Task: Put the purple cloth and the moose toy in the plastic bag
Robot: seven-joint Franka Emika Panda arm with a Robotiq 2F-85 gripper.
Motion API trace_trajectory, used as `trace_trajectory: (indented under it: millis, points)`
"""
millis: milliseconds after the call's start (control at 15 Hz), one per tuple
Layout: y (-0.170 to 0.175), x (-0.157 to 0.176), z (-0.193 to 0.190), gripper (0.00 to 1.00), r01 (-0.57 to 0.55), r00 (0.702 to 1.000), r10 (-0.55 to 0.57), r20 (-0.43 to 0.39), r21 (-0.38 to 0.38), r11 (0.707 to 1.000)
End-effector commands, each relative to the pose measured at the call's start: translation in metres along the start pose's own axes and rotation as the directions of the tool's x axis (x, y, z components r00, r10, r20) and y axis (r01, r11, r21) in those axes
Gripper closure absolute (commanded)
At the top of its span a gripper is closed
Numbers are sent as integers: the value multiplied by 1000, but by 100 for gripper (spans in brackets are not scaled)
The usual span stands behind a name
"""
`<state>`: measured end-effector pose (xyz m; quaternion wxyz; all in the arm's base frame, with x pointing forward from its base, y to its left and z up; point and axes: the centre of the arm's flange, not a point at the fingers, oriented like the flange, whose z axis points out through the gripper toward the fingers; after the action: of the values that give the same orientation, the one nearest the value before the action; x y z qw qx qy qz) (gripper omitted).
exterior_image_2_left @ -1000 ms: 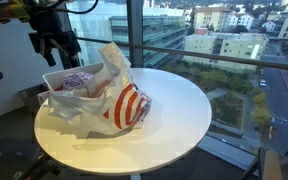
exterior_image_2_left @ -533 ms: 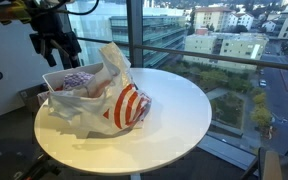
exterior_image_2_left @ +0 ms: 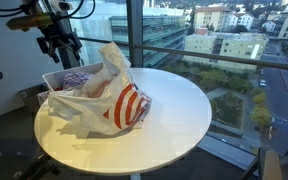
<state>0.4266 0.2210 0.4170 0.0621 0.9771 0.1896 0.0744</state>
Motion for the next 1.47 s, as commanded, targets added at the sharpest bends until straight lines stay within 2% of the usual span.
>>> trace_trajectory:
  millis: [0, 267, 533, 800, 1133, 1200, 1267, 1400]
  points:
    - [-43, 83, 3, 0, 113, 993, -114, -13, -50, 992]
    - [-87, 134, 37, 0, 198, 978, -200, -59, -39, 979]
    - [-114, 154, 89, 0, 268, 963, -269, -12, -58, 962]
    - [-118, 163, 142, 0, 292, 956, -288, 57, -67, 954]
    - [-108, 167, 184, 0, 287, 952, -277, 129, -66, 956]
    - [-107, 166, 185, 25, 292, 949, -282, 142, -58, 955]
    - [-107, 166, 188, 26, 294, 948, -283, 147, -61, 954]
    - [-107, 167, 185, 42, 285, 950, -273, 155, -62, 957]
